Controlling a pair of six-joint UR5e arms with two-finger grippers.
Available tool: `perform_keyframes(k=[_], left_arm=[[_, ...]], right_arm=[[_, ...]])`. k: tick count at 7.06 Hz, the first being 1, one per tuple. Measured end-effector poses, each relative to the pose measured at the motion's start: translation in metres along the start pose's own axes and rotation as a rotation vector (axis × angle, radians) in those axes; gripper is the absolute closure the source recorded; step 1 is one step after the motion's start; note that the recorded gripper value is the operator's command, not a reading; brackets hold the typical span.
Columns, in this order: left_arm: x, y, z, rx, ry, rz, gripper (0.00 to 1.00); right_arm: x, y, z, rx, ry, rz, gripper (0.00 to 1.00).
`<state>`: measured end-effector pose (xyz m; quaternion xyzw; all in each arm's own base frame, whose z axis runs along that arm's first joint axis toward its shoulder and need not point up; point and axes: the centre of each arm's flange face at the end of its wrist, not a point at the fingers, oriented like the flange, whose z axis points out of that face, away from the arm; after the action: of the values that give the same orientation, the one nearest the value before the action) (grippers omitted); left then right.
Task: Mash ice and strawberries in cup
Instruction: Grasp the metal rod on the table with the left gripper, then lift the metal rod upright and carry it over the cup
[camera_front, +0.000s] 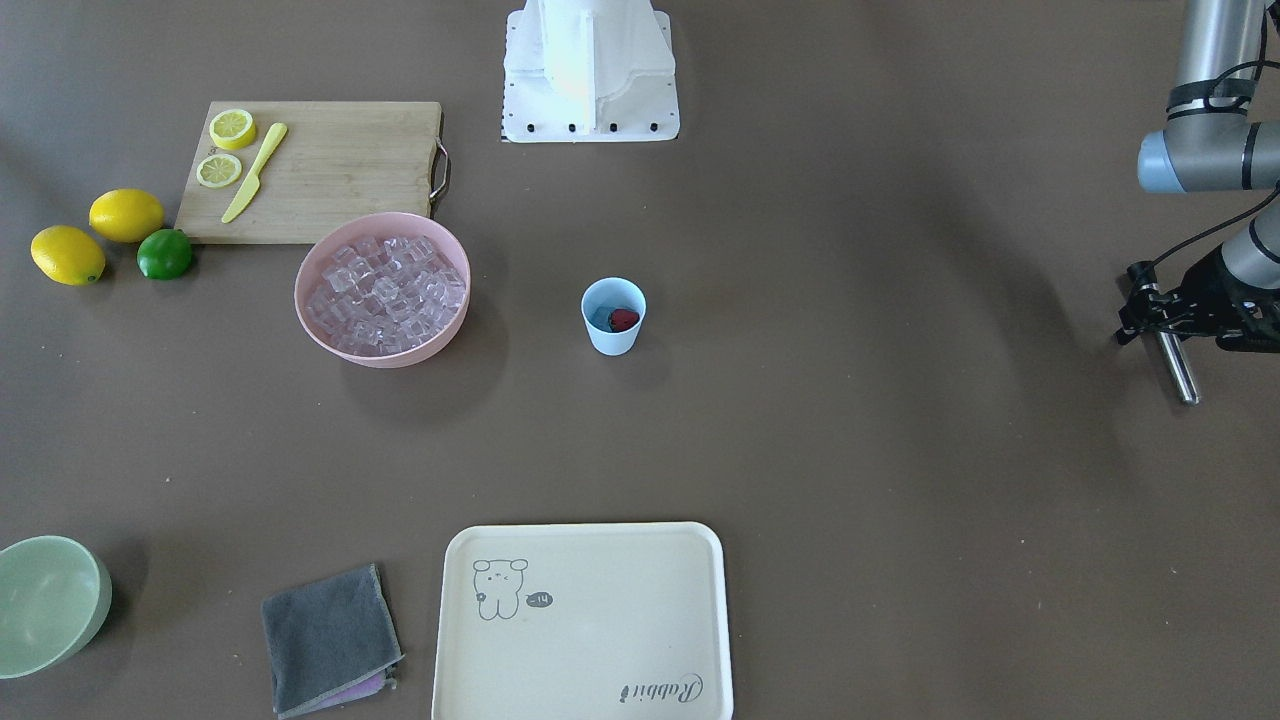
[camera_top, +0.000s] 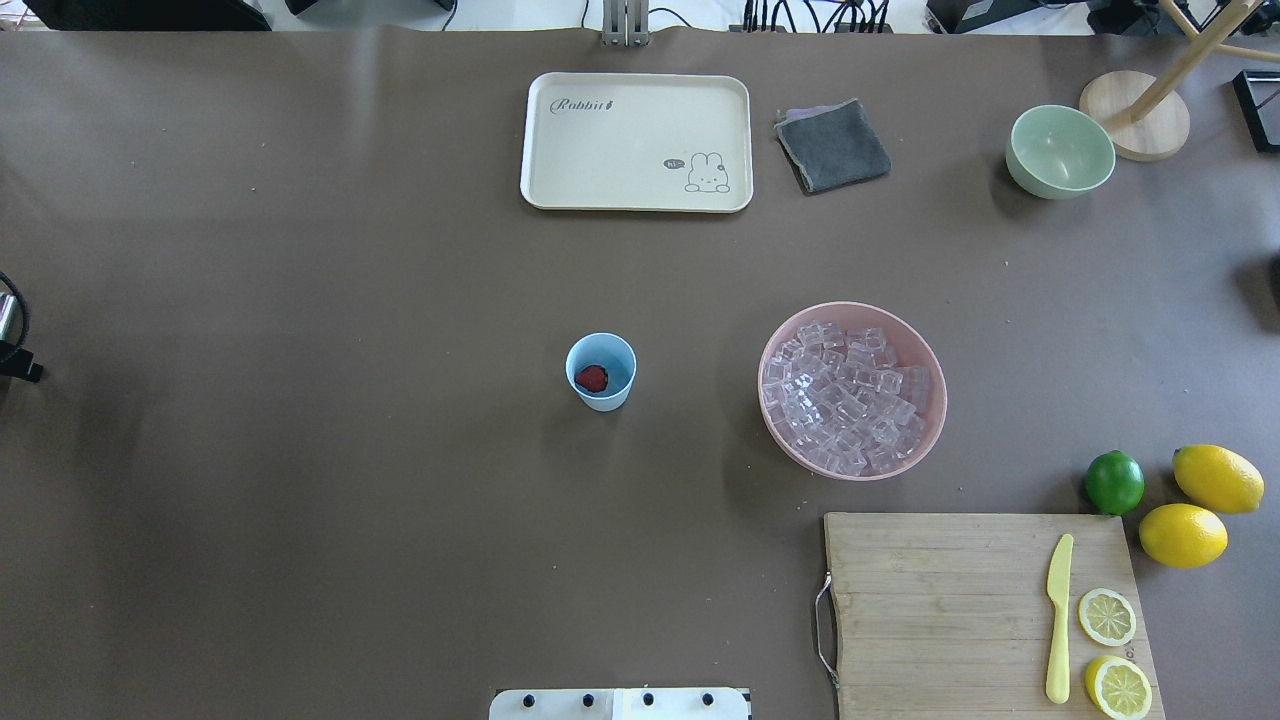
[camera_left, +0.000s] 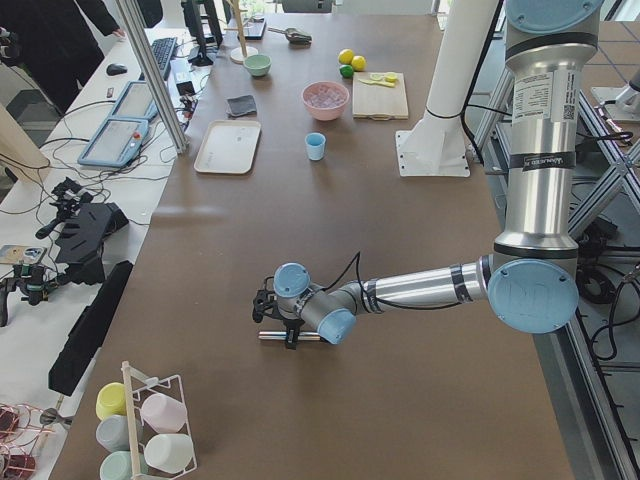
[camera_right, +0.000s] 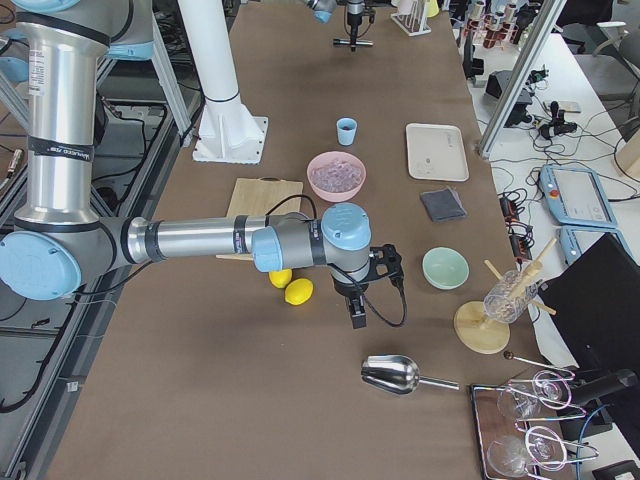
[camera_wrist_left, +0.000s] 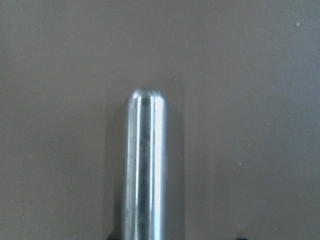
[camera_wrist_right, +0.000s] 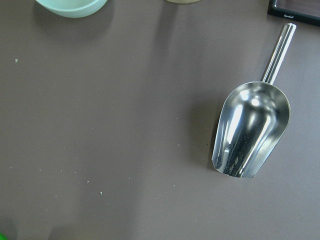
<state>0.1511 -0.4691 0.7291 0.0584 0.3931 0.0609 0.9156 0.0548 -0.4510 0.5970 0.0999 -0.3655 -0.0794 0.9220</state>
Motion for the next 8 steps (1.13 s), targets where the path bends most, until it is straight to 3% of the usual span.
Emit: perform_keyframes(k=[1, 2, 5, 8], left_arm=[[-0.003, 0.001, 0.000, -0.001, -0.004, 0.086, 0.84], [-0.006, 0.002, -0.002, 0.000, -0.008, 0.111, 1.00], [-0.011, -0.003, -0.010, 0.019, -0.013, -0.024, 1.00], [-0.003, -0.016, -0.025, 0.037, -0.007, -0.050, 1.00]], right_arm=[[-0.001, 0.000, -0.001, 0.002, -0.001, -0.002, 0.00], [-0.001, 0.000, -0.001, 0.003, -0.002, -0.003, 0.00], [-0.002, 0.001, -0.001, 0.003, -0.005, -0.002, 0.00], [-0.003, 0.001, -0.002, 0.004, -0.006, -0.004, 0.00]])
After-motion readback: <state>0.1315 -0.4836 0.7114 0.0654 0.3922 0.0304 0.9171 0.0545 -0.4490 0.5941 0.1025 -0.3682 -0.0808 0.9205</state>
